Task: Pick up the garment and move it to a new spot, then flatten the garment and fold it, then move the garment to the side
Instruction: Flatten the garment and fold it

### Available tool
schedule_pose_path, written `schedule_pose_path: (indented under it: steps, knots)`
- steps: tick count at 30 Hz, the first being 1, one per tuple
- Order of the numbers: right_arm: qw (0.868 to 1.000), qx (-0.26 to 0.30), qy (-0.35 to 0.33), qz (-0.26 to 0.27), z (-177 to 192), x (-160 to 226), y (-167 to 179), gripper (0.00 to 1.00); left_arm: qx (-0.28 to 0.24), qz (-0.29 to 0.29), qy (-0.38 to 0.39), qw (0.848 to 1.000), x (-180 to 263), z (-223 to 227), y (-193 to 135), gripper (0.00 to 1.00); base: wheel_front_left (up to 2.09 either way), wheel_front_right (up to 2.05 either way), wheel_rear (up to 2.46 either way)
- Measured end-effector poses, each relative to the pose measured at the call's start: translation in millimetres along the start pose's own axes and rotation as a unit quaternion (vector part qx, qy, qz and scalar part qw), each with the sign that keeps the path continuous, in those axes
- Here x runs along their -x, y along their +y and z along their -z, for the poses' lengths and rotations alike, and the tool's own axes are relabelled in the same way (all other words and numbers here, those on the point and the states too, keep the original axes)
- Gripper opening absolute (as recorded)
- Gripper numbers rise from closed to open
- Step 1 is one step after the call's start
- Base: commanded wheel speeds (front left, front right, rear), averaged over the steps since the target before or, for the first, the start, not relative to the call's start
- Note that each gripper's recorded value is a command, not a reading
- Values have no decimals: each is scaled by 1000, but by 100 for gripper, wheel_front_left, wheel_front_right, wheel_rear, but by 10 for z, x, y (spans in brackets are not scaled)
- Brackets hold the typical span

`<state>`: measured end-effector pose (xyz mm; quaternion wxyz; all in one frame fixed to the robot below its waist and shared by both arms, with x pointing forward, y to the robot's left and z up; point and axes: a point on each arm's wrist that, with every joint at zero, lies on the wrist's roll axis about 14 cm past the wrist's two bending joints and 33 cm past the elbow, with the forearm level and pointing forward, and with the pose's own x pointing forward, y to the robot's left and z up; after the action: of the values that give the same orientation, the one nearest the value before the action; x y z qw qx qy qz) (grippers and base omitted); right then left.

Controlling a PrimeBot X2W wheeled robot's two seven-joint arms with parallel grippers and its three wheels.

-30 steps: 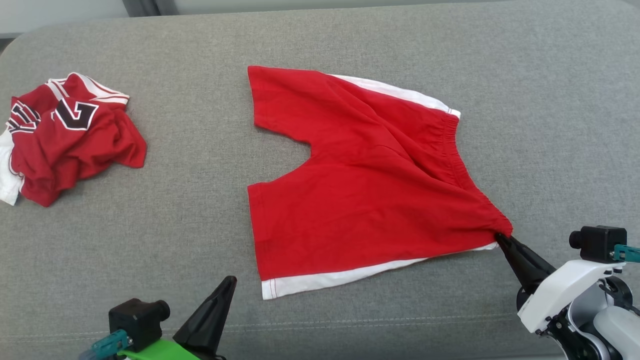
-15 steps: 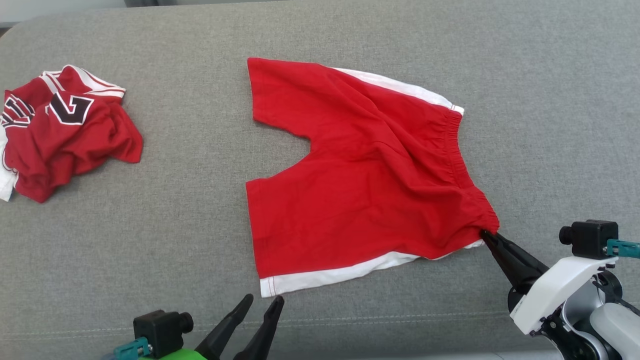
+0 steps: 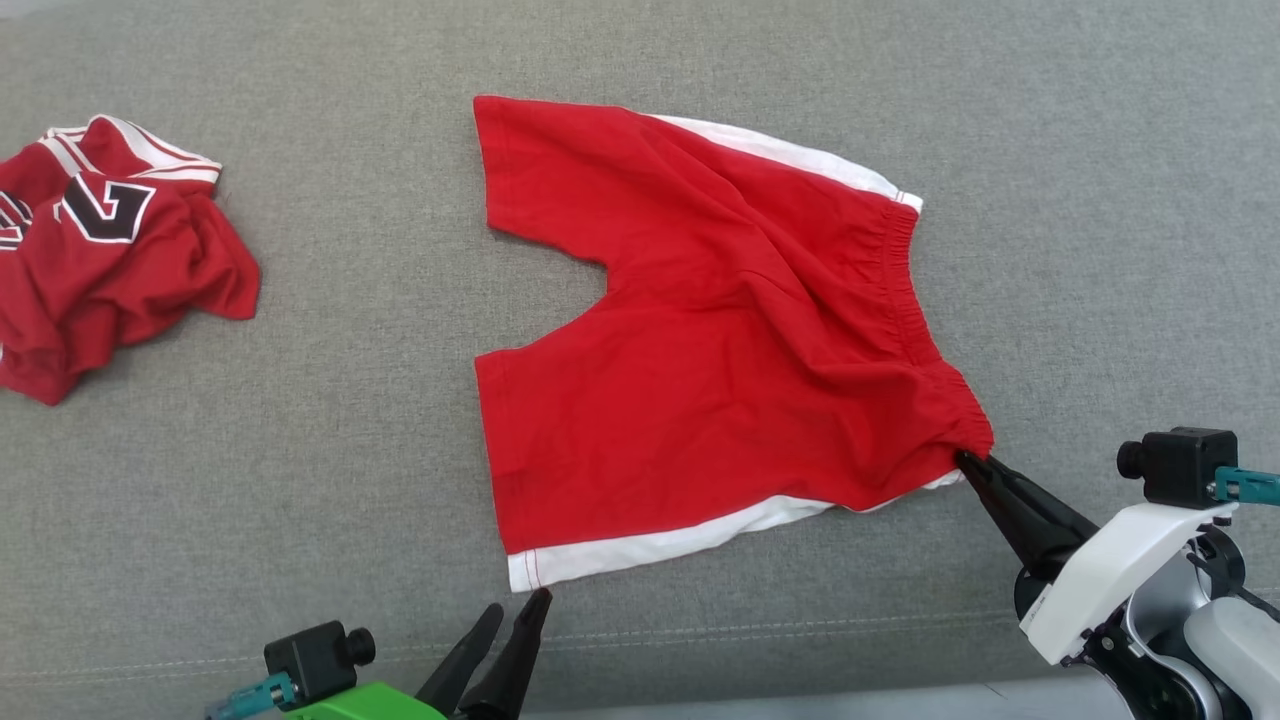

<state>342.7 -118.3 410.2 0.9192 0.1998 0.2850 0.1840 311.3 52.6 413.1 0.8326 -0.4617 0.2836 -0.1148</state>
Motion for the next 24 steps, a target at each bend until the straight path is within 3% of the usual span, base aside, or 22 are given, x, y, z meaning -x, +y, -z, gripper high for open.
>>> schedule_pose_path:
  steps: [12, 24]
  knots:
    - [1000, -2, 5, 9, 1, -18, -55, 0, 37, -17, 17, 999, -193, 47, 171, 100, 0, 0, 0]
    - [1000, 0, 10, 11, 12, -25, -73, 0, 40, 8, 38, 998, -317, 135, 116, 100, 0, 0, 0]
